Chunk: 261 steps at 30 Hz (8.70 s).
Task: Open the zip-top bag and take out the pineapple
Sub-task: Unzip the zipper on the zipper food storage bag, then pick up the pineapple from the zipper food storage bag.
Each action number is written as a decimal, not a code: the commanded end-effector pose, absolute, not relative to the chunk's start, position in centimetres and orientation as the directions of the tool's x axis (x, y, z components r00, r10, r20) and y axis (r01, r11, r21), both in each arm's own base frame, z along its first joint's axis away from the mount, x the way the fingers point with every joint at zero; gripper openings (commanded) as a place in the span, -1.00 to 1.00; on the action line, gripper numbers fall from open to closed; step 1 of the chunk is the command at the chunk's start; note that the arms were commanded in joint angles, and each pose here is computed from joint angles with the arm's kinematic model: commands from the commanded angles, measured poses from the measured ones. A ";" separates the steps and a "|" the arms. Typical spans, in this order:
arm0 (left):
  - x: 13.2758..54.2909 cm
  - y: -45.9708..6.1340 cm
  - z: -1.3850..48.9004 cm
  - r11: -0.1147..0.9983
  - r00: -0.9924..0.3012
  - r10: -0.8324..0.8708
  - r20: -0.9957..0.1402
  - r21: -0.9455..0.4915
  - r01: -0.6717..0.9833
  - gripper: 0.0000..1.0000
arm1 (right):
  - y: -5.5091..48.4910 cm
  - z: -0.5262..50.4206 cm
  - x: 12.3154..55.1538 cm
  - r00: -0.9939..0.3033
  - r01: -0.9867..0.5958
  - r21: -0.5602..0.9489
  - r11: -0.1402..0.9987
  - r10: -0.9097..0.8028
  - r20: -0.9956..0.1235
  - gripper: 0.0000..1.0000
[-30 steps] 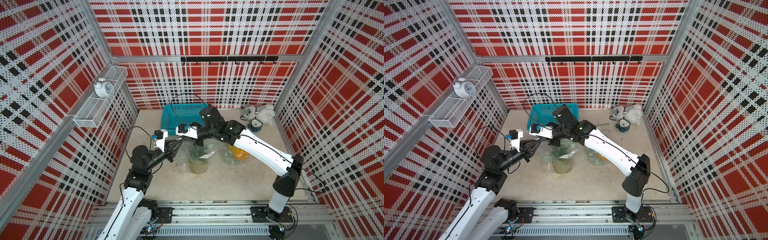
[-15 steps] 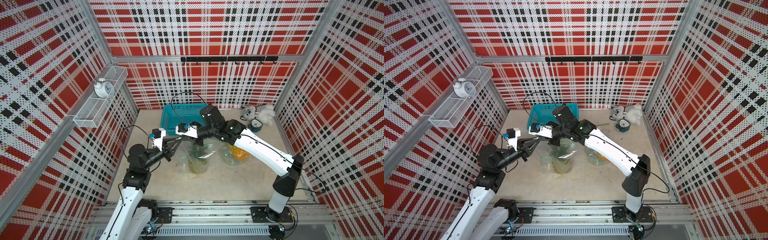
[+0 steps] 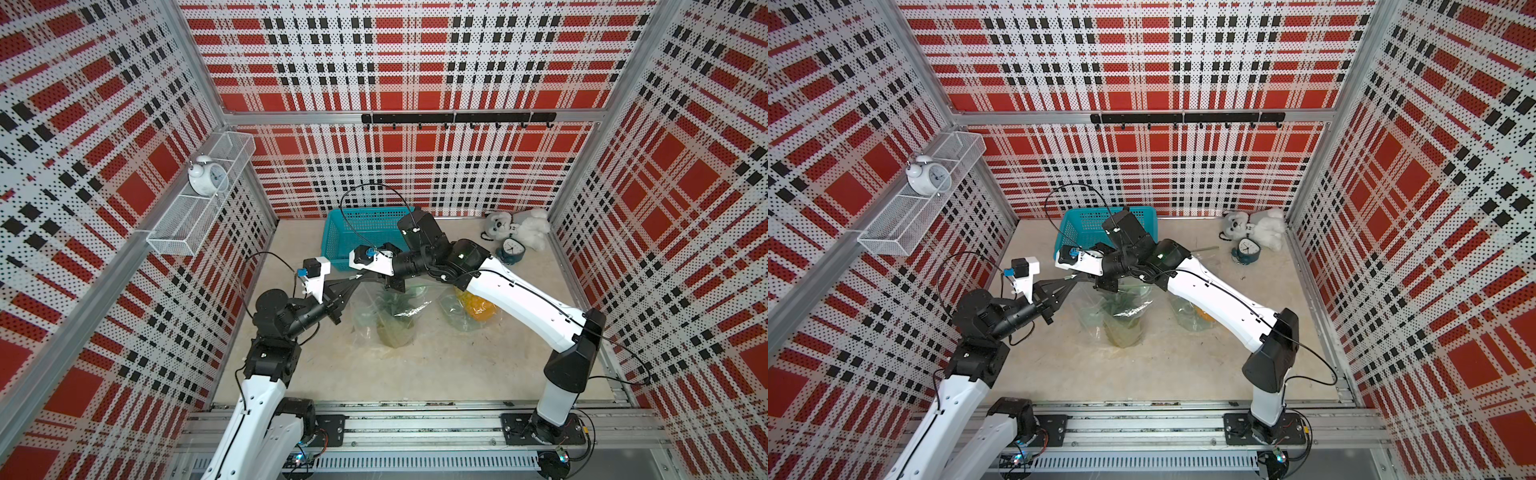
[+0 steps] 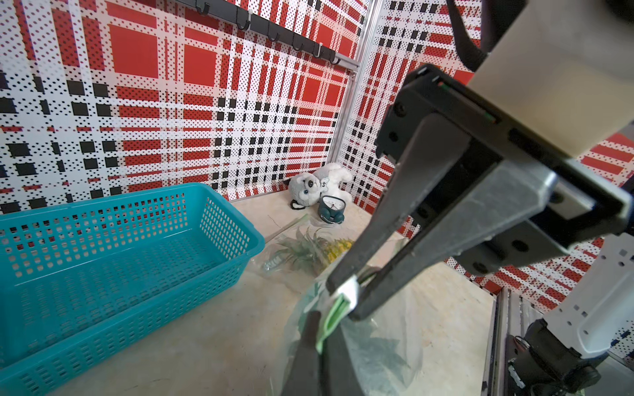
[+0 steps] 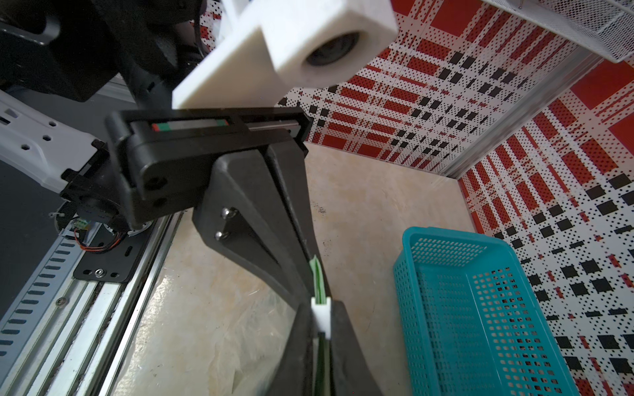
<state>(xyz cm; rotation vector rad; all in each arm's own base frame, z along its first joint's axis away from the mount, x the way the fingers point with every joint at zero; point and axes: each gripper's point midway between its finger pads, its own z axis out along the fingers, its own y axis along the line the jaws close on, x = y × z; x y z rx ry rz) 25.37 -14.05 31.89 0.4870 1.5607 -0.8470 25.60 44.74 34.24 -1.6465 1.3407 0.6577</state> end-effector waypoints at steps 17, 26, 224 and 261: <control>25.1 -12.9 34.7 0.681 -0.065 -0.167 -0.984 -0.163 0.714 -1.00 | 41.1 32.6 27.2 0.145 -0.954 -0.268 0.134 -0.575 -0.805 -0.96; 25.2 -12.5 34.8 0.697 -0.062 -0.170 -0.983 -0.164 0.698 -1.00 | 39.4 32.1 27.5 0.103 -0.947 -0.264 0.182 -0.606 -0.789 -0.96; 27.2 -9.6 25.1 0.521 -0.306 -0.707 -0.638 -0.762 0.385 0.72 | 33.1 37.3 29.7 -0.073 -0.883 -0.055 0.467 -0.251 -0.965 -1.00; 30.5 -12.0 20.6 0.254 -0.472 -0.829 -0.299 -0.954 0.159 0.50 | 33.7 44.1 27.9 0.002 -0.920 -0.046 0.390 -0.113 -0.994 -1.00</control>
